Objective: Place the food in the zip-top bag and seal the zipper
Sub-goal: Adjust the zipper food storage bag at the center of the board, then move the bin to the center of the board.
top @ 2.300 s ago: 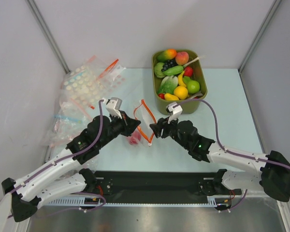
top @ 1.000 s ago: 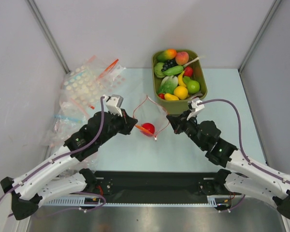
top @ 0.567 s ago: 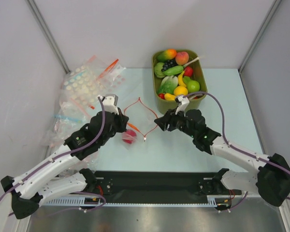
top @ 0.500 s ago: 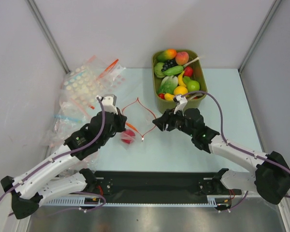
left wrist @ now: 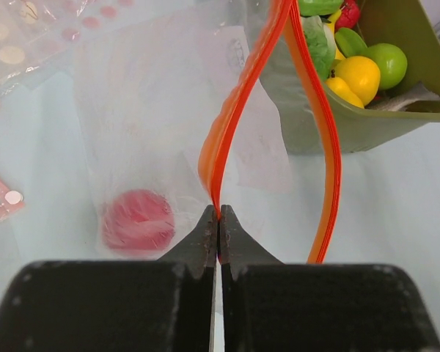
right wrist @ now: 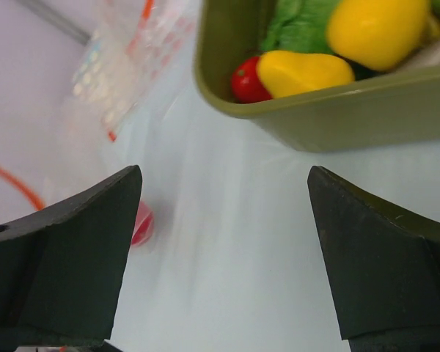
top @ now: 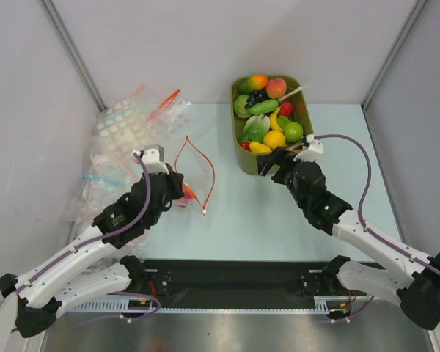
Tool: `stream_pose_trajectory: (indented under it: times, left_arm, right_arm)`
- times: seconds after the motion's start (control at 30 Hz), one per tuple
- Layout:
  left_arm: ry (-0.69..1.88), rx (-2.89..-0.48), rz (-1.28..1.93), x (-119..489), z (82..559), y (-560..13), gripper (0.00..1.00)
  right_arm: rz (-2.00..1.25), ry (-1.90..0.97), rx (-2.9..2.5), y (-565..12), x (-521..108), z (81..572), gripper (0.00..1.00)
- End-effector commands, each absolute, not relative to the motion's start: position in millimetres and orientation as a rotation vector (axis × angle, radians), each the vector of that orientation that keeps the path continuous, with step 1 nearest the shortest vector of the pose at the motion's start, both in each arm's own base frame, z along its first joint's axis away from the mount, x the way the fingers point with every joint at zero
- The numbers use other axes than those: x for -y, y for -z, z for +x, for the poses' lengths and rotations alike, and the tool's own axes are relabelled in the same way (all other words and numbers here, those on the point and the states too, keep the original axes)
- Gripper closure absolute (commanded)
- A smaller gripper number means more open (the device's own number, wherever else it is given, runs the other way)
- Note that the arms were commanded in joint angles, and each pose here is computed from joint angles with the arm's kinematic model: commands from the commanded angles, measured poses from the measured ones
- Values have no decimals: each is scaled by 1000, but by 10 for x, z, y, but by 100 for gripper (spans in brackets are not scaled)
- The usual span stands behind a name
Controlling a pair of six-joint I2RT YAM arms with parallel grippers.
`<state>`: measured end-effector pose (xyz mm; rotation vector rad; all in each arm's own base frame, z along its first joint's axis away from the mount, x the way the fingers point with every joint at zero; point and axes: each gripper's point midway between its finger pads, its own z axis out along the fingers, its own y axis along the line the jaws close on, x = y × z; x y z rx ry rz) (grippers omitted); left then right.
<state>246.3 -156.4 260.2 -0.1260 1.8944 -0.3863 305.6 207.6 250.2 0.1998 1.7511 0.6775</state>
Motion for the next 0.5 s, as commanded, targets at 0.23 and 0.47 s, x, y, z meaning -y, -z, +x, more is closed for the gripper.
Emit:
stream_pose_trajectory:
  times: [0.23, 0.47]
  left_arm:
    - [416, -1827, -213, 1509, 2509, -2676, 100]
    - [406, -1850, -205, 1561, 2541, -2586, 100]
  right_arm:
    - [788, -534, -1850, -2251, -1523, 3513, 0]
    - [920, -492, -1902, -2110, -1534, 3707, 0]
